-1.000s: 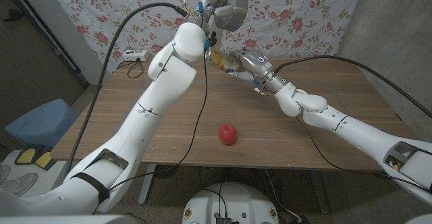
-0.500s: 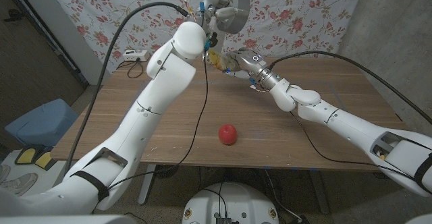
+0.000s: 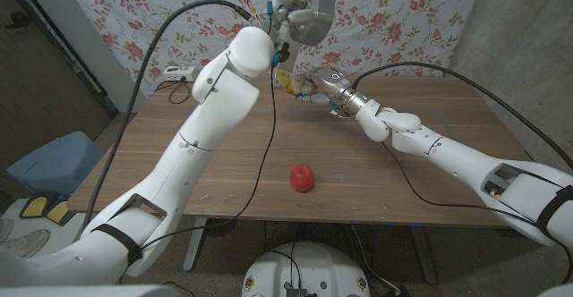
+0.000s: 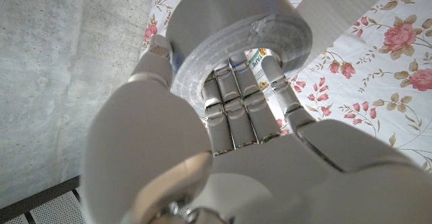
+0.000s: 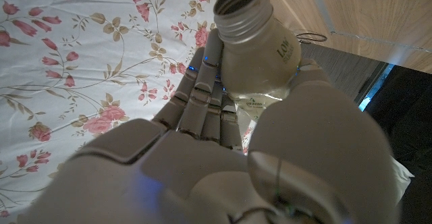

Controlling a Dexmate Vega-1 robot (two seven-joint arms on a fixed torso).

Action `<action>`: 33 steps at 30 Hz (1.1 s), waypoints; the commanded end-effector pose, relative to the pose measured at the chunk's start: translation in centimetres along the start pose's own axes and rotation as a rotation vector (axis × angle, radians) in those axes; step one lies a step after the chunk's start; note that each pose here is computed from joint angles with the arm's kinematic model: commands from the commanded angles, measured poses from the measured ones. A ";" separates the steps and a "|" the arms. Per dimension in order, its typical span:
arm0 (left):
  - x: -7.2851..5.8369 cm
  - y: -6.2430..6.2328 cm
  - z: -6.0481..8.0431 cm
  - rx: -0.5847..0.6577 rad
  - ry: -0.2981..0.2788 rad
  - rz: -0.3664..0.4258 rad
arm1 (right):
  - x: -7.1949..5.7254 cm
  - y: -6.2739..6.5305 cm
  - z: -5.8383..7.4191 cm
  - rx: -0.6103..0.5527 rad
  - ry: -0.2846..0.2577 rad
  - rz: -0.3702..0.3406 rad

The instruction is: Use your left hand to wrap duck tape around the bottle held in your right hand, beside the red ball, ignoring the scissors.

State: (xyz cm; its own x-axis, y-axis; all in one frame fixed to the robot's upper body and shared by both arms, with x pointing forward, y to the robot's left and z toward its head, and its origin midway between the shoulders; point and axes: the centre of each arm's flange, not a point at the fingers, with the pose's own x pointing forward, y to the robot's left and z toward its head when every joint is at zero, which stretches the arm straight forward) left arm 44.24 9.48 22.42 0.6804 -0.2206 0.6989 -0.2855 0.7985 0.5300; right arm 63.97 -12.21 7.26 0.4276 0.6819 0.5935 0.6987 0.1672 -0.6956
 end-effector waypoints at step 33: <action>-0.6 -1.5 -3.2 -0.212 0.031 -0.282 | 1.8 0.4 -4.3 0.036 0.119 -0.072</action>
State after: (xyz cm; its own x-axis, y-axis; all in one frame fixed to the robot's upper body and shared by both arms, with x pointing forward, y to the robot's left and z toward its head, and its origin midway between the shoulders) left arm 46.94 10.05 19.76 0.7414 -0.4003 0.5386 0.0297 0.8213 0.5697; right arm 66.74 -13.47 9.18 0.4389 0.6172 0.6530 0.6920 0.2313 -0.6838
